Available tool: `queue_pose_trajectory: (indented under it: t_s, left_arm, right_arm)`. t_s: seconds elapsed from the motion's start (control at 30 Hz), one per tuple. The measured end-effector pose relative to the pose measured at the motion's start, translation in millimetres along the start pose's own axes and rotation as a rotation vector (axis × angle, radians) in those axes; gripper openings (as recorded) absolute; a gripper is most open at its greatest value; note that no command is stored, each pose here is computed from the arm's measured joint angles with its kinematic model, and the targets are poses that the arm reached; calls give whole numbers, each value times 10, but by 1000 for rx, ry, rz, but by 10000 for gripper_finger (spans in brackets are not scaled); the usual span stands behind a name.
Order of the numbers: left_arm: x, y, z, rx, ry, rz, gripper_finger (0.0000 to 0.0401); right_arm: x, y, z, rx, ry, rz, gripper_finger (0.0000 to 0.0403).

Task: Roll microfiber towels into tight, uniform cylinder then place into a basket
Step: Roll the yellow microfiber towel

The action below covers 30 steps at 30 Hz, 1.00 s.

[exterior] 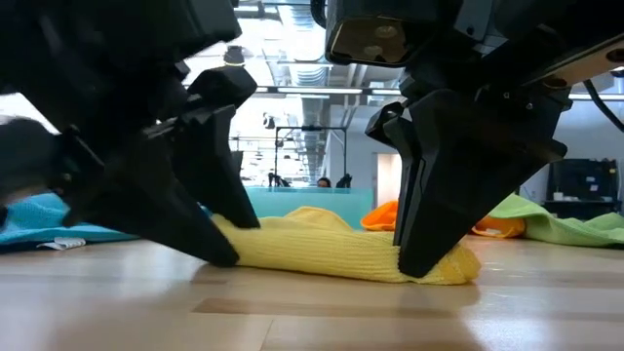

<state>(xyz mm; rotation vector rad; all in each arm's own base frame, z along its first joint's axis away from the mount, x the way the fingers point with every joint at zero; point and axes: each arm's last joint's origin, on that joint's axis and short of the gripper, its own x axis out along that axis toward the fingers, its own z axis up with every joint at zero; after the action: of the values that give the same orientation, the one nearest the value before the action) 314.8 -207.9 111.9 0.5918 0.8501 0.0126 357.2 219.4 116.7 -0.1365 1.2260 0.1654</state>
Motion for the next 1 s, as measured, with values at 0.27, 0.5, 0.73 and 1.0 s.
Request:
queue_pose_trajectory:
  t_s: [0.27,0.5,0.73,1.0]
  left_arm:
    - [31,7,-20,-21,17,4,125]
    - [-32,15,-29,3,26,60,125]
    - [-327,143,73,-19,-18,83,125]
    - [-462,90,136,-11,-80,58,125]
  right_arm:
    - [0,1,0,-4,1,2,13]
    - [0,2,-1,-4,1,2,11]
    - [0,2,-2,-4,2,3,12]
    - [0,3,-1,-4,1,4,13]
